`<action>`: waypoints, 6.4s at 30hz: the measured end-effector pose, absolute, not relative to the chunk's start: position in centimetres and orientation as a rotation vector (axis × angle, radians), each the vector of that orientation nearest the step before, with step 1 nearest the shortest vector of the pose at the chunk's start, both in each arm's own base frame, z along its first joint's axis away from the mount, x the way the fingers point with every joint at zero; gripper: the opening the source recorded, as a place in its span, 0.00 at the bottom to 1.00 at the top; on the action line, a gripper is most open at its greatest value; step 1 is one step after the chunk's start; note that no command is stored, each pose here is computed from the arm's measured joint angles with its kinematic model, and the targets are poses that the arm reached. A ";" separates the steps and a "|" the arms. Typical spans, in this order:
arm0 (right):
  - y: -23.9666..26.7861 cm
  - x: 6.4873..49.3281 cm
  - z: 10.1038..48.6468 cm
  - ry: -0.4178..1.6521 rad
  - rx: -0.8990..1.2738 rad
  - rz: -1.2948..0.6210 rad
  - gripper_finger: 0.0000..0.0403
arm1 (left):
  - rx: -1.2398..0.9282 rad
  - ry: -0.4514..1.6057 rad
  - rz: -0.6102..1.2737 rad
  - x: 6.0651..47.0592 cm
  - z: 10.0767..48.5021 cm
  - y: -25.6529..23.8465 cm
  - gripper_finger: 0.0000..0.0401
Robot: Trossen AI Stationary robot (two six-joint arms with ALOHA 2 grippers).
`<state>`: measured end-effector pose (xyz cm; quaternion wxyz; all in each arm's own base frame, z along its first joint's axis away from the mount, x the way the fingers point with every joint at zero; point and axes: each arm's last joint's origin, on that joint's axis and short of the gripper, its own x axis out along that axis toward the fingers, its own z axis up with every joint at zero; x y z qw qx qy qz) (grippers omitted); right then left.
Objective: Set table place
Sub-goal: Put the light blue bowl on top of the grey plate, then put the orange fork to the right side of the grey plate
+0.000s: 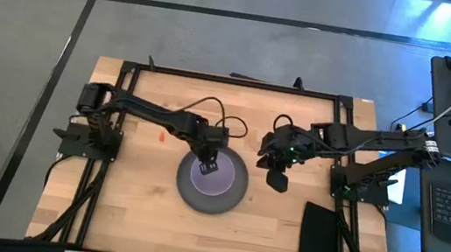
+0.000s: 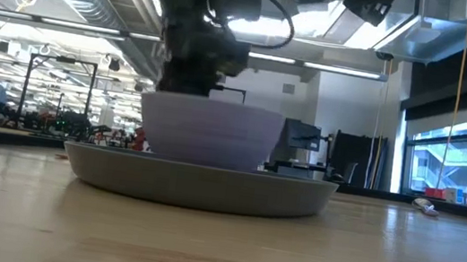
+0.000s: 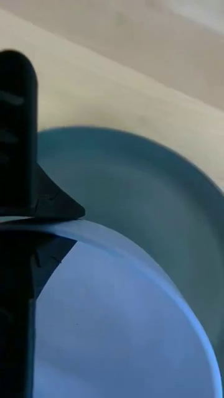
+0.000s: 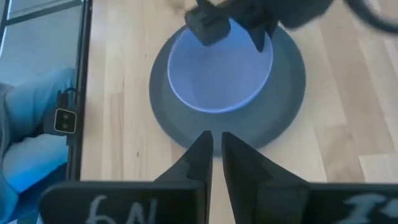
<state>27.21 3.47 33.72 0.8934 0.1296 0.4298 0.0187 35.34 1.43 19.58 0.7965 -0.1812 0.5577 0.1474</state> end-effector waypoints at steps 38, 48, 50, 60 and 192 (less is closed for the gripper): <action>3.3 27.3 33.5 0.898 0.263 -0.045 0.10 | -0.391 1.008 0.473 25.7 31.3 0.5 0.21; 4.1 28.6 31.2 1.012 0.342 -0.116 0.10 | -0.355 1.007 0.924 21.1 32.0 1.4 0.16; 4.4 28.8 30.8 1.007 0.307 -0.170 0.10 | -0.370 1.006 0.947 21.2 31.1 1.7 0.16; 7.0 29.2 29.7 0.909 0.135 -0.440 0.10 | -0.408 0.951 1.253 19.5 22.6 2.3 0.14; 10.6 27.3 29.4 0.964 0.002 -0.364 0.10 | -0.744 0.648 1.416 24.7 11.7 -13.3 0.12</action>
